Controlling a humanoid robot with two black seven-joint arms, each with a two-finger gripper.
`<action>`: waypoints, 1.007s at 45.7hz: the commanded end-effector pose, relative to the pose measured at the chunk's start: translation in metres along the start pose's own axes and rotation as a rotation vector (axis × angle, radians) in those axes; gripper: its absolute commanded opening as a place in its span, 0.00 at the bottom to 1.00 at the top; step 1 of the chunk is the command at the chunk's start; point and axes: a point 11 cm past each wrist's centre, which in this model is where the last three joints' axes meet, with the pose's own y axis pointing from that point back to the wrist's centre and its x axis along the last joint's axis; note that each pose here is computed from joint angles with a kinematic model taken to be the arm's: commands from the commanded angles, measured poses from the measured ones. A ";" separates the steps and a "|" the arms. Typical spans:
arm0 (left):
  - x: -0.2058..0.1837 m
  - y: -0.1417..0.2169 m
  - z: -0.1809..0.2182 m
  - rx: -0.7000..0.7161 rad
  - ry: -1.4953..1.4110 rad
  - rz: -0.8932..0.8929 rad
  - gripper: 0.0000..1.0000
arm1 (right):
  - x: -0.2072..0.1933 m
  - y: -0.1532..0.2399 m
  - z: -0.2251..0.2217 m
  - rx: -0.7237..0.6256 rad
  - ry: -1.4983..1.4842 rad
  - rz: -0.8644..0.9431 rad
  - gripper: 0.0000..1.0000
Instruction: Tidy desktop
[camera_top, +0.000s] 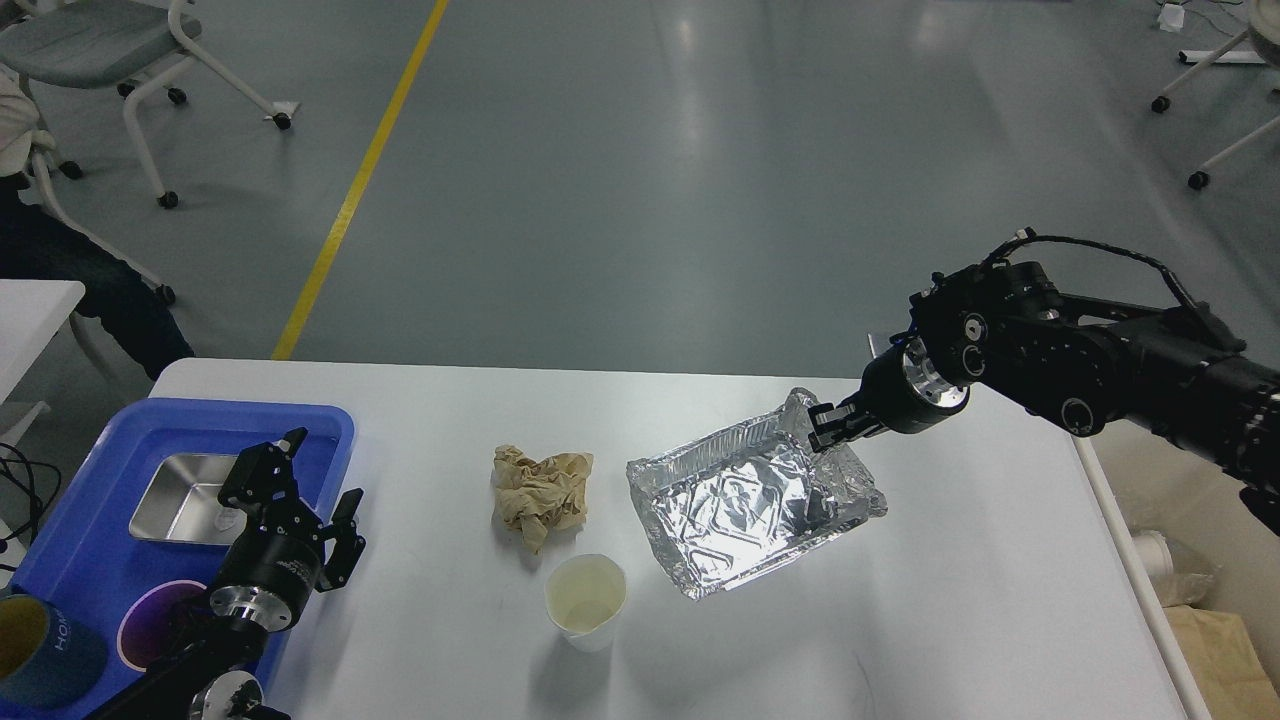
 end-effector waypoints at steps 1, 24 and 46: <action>-0.007 -0.001 -0.002 -0.001 -0.115 -0.025 0.96 | 0.005 -0.005 -0.007 0.001 0.009 0.001 0.00; 0.007 0.014 0.061 0.065 -0.462 -0.186 0.96 | 0.006 -0.005 -0.008 0.000 0.016 0.012 0.00; 0.068 0.094 0.124 0.335 -0.813 -0.279 0.96 | 0.009 -0.013 -0.015 0.004 0.022 0.015 0.00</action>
